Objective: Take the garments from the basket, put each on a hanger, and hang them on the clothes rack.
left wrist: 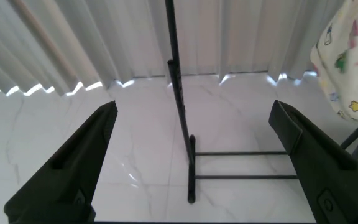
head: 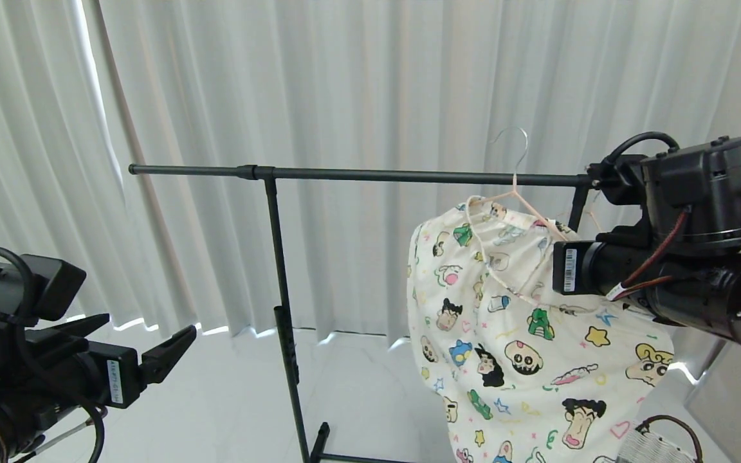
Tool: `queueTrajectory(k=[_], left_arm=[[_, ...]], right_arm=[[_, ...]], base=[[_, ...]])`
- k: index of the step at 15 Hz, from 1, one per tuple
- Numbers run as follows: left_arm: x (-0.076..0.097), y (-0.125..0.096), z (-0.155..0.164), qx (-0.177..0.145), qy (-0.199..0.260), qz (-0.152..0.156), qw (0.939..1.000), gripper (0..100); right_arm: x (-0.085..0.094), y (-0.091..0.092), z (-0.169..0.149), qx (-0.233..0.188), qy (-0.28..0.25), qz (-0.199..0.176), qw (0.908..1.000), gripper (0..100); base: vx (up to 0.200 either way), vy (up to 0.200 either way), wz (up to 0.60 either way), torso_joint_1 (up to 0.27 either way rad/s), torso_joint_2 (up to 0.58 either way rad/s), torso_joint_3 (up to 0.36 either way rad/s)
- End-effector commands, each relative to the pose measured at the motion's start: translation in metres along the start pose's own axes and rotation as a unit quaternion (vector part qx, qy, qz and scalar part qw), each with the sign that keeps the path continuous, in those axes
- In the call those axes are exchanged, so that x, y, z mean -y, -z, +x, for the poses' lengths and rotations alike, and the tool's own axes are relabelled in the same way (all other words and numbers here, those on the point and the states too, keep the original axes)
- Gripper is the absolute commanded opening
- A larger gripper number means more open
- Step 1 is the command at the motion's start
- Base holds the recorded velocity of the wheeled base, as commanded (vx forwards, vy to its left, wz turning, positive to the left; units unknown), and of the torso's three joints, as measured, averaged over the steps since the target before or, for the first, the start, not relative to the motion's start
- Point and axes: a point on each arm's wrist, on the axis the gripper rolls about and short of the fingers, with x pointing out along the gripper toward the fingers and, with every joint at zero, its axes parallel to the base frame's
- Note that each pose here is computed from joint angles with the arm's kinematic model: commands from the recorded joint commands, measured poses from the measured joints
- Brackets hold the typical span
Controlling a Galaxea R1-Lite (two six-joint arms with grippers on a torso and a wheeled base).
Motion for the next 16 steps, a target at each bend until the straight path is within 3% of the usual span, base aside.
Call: queueTrajectory(k=[1,5,12,16], left_arm=[[0.000,0.000,-0.001,0.002,0.001,0.001,1.0000,100],[0.001,-0.001,-0.001,0.004,0.003,0.002,1.0000,100],[0.002,-0.003,-0.001,0.007,0.006,0.004,1.0000,100],[0.002,-0.003,-0.001,0.007,0.006,0.004,1.0000,100]], right_arm=[[-0.002,-0.001,0.003,0.002,0.000,0.001,1.0000,0],[-0.008,-0.005,0.010,0.003,-0.002,-0.002,1.0000,0],[-0.015,0.013,0.034,-0.025,0.027,-0.035,0.9987,0],[-0.017,0.018,0.040,-0.032,0.032,-0.041,0.9981,0]], base=[[0.200,0.000,0.00,-0.022,0.00,0.007],[0.200,0.000,0.00,0.004,0.00,0.000],[0.200,0.000,0.00,0.003,0.00,0.002],[0.000,0.000,0.00,0.000,0.00,0.000]])
